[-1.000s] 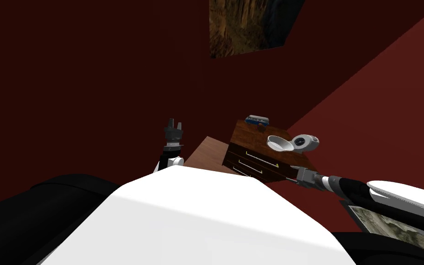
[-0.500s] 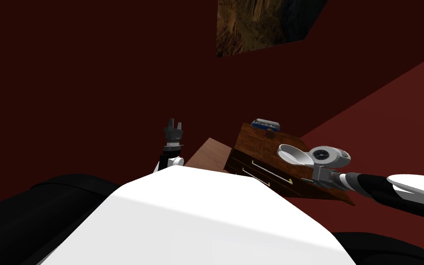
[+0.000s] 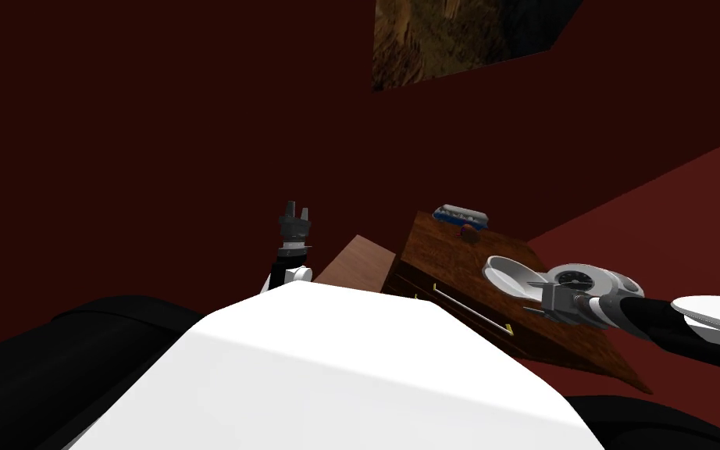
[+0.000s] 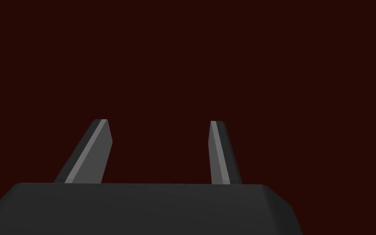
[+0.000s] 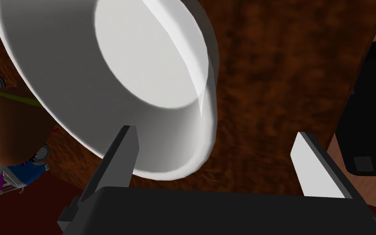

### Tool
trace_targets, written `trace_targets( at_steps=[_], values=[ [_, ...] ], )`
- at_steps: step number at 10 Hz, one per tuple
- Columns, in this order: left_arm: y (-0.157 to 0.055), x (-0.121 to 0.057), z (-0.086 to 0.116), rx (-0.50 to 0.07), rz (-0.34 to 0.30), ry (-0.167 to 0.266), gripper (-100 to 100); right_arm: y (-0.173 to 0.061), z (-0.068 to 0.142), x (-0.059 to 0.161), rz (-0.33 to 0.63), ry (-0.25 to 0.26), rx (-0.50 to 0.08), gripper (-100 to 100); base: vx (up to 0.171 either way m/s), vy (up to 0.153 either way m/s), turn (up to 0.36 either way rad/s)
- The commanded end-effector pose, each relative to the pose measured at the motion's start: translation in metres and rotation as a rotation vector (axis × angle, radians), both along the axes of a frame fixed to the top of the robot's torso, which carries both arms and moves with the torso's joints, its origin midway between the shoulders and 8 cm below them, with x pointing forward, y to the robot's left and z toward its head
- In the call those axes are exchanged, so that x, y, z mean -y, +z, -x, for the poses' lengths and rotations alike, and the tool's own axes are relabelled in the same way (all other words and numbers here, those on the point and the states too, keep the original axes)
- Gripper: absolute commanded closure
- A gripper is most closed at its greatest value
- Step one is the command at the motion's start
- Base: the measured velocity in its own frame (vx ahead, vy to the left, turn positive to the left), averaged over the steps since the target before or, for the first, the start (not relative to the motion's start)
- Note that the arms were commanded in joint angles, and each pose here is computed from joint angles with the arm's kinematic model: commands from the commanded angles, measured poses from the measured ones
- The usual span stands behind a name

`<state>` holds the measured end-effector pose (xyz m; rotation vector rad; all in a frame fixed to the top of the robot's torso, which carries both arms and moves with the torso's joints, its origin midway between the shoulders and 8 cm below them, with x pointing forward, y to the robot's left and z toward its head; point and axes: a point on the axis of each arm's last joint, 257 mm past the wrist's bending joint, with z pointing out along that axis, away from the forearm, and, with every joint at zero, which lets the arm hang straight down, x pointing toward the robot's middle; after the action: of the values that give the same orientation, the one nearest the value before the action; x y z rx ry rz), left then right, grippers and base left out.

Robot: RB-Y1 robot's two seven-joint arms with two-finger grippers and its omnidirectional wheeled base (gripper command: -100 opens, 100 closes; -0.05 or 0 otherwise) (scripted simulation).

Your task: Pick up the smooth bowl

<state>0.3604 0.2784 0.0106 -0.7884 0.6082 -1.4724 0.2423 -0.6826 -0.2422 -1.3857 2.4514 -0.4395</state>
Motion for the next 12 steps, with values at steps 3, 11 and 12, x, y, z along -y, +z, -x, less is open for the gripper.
trace_targets(
  at_steps=[3, 11, 12],
  values=[
    [0.0, 0.0, 0.0, 0.0, 0.0, 0.0, 0, -0.011, 0.013, 0.003, -0.001, -0.016, 0.002, -100, 0.023, -0.009, 0.055],
    [0.0, 0.0, 0.0, 0.0, 0.0, 0.0, 0, -0.02, 0.023, 0.005, -0.003, -0.026, 0.0, 100, 0.01, -0.006, 0.019],
    [0.0, 0.0, 0.0, 0.0, 0.0, 0.0, 0, -0.02, 0.023, 0.005, -0.003, -0.026, 0.0, 0, 0.0, 0.0, 0.0]
  ],
)
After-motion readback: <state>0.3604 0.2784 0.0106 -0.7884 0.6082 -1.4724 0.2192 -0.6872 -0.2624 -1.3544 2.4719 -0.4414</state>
